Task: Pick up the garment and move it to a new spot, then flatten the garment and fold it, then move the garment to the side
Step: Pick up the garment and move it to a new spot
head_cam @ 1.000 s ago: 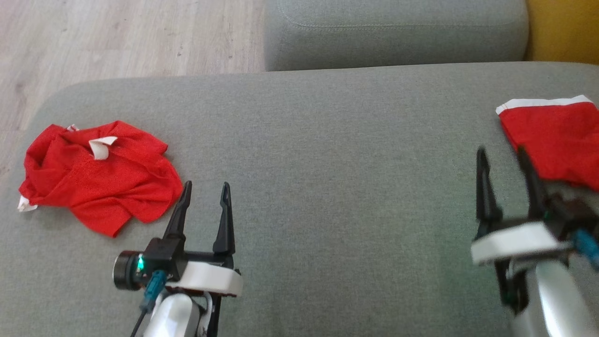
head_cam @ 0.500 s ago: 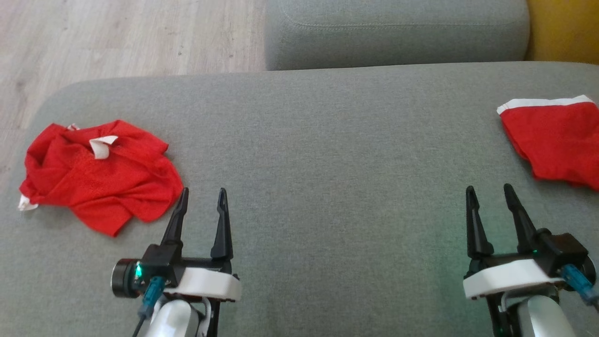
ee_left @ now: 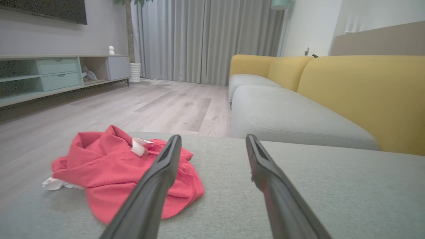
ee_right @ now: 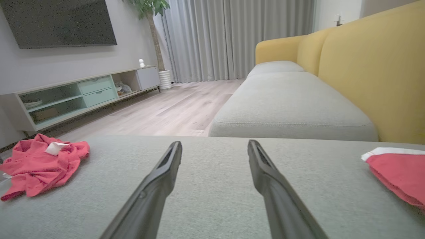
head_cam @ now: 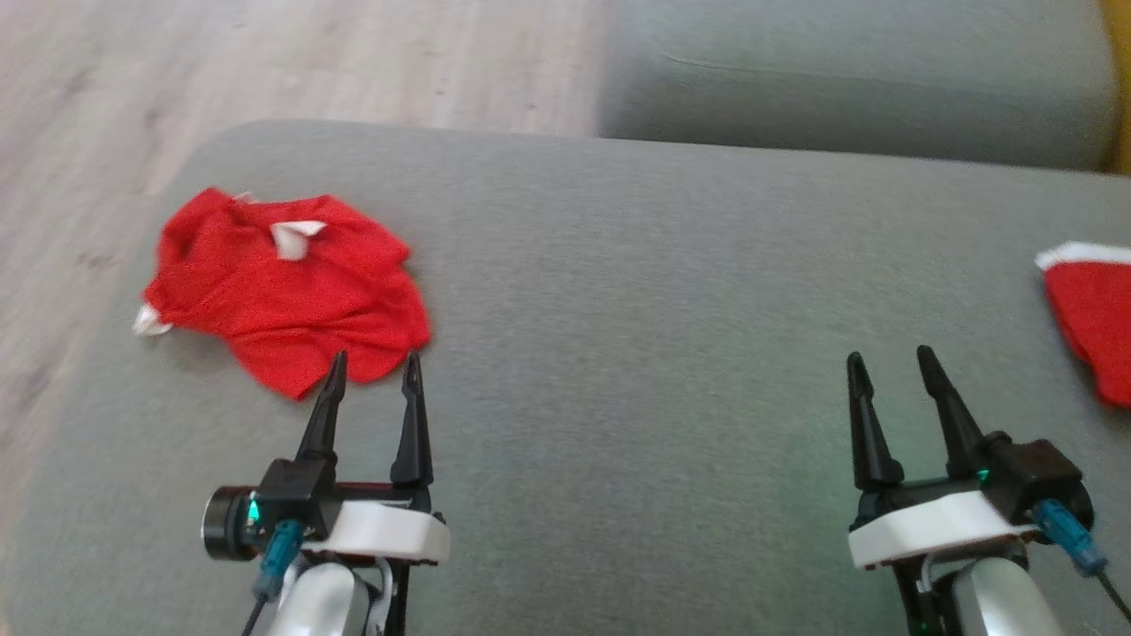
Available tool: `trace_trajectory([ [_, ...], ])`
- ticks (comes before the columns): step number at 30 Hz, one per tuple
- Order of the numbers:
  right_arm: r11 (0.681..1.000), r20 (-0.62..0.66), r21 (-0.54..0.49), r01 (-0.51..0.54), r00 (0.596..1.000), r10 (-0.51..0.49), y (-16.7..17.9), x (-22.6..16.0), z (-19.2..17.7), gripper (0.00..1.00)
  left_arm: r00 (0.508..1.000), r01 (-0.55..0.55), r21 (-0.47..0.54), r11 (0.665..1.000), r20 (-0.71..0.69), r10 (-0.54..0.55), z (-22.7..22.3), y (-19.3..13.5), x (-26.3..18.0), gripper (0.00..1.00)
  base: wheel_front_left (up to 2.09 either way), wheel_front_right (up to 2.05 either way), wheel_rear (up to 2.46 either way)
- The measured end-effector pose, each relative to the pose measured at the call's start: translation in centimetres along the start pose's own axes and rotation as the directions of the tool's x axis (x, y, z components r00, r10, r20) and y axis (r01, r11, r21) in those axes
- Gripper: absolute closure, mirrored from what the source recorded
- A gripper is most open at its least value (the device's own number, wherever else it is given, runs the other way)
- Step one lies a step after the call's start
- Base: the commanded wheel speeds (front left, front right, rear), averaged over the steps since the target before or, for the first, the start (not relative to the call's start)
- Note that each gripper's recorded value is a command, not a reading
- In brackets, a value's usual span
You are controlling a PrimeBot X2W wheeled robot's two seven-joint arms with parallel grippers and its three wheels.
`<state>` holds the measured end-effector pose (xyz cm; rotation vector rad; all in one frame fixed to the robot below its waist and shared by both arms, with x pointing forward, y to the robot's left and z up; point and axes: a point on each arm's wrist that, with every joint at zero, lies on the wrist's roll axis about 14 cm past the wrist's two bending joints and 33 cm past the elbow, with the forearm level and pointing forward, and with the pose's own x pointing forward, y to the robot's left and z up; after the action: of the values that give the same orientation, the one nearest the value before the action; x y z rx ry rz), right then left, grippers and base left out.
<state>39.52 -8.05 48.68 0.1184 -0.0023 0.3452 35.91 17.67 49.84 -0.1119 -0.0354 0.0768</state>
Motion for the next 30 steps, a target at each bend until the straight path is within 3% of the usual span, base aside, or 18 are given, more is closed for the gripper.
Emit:
trace_trajectory([
  [9,0.983,-0.010,0.023,-0.182,0.983,0.183,6.1,1.8,-0.4,0.00,0.989,-0.143,0.007,0.990,0.027,0.143,1.0,4.8,-2.7,0.00,0.00,0.00,0.00],
  [17,0.960,-0.048,0.047,-0.277,0.959,0.279,9.4,1.9,-1.7,0.00,0.974,-0.225,0.010,0.974,0.034,0.225,1.2,7.3,-4.6,0.00,0.00,0.00,0.00],
  [24,0.966,-0.079,0.068,-0.251,0.964,0.256,8.5,2.1,-3.0,0.00,0.980,-0.197,0.044,0.979,-0.025,0.199,-0.5,7.2,-3.4,0.00,0.00,0.00,0.00],
  [30,0.977,-0.091,0.070,-0.202,0.974,0.208,6.6,3.1,-3.8,0.00,0.992,-0.104,0.098,0.990,-0.059,0.110,-1.0,6.2,1.1,0.00,0.00,0.00,0.00],
])
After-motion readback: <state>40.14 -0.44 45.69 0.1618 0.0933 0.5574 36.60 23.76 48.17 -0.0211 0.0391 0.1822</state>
